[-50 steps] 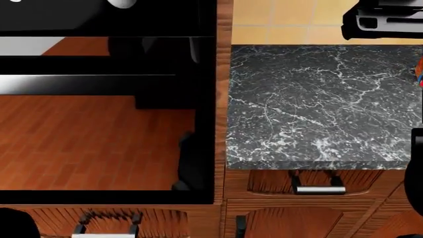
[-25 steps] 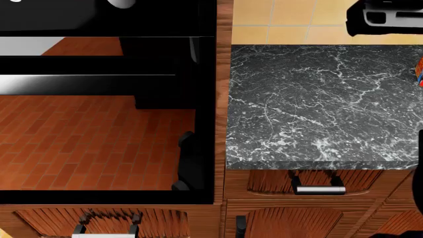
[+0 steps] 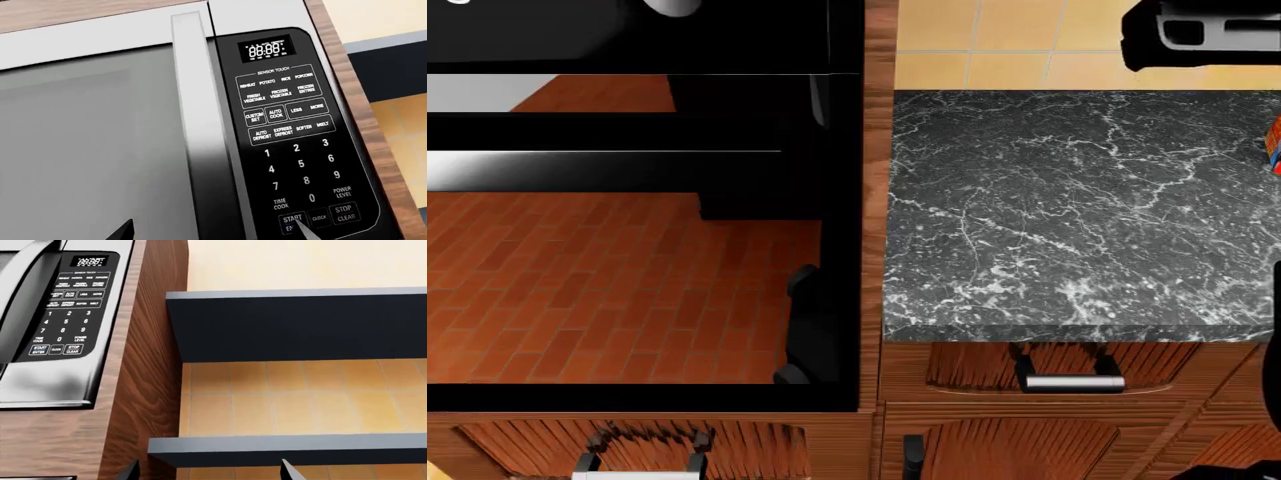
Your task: Open the microwave door
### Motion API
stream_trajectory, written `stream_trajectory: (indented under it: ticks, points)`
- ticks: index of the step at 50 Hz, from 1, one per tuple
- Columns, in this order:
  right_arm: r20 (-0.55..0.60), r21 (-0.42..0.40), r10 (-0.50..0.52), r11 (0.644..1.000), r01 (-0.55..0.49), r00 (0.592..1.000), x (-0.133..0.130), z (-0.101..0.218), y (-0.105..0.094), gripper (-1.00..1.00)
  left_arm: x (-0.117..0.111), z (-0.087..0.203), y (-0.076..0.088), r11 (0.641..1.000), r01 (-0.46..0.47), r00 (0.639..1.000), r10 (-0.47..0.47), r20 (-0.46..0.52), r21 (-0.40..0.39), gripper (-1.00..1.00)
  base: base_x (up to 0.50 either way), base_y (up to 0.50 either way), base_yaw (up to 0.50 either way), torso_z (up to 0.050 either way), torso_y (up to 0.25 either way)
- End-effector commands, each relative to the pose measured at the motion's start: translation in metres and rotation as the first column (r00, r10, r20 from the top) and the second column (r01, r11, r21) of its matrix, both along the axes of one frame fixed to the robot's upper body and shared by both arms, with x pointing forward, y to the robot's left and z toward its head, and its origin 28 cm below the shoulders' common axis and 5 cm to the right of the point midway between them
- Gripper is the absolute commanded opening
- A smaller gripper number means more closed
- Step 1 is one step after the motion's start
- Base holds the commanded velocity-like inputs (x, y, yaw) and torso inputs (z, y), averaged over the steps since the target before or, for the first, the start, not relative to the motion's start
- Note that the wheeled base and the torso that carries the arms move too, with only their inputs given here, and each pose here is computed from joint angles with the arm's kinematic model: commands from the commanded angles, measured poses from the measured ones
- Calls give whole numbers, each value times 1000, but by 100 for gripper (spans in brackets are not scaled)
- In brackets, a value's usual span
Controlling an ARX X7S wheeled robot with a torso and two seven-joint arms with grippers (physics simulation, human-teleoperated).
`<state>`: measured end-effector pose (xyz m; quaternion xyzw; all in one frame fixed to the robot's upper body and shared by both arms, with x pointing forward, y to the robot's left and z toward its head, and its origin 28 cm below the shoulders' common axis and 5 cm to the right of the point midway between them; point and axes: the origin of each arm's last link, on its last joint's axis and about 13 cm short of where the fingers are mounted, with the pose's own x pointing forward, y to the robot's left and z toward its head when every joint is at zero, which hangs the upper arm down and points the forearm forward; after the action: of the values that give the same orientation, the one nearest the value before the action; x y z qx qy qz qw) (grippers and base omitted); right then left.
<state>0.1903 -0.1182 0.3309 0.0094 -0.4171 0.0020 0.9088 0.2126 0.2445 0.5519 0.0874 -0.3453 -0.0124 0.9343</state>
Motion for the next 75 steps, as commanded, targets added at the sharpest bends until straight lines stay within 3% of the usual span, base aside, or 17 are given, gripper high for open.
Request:
stream_trajectory:
  ticks: [1,34,69,70,75]
  points:
    - [0,0,4,1000,-4,1000,0,0,0,100,21,24,3,999,-53,998,53,-36,-2,100,0,0,0,0,0]
    - [10,-7,0,1000,0,1000,0,6,0,100,71,37,-7,998,-60,990,64,-129,33,100,0,0,0,0,0]
    - [10,-4,-9,1000,9,1000,-2,6,-2,100,83,35,-5,995,-85,981,92,-169,49,100,0,0,0,0,0]
    - [10,-3,-9,1000,9,1000,-2,6,-2,100,83,35,-5,995,-85,981,92,-169,47,-100,0,0,0,0,0]
    - [11,-2,-8,1000,8,1000,-2,6,-2,100,83,35,-5,996,-84,982,90,-168,38,-100,0,0,0,0,0]
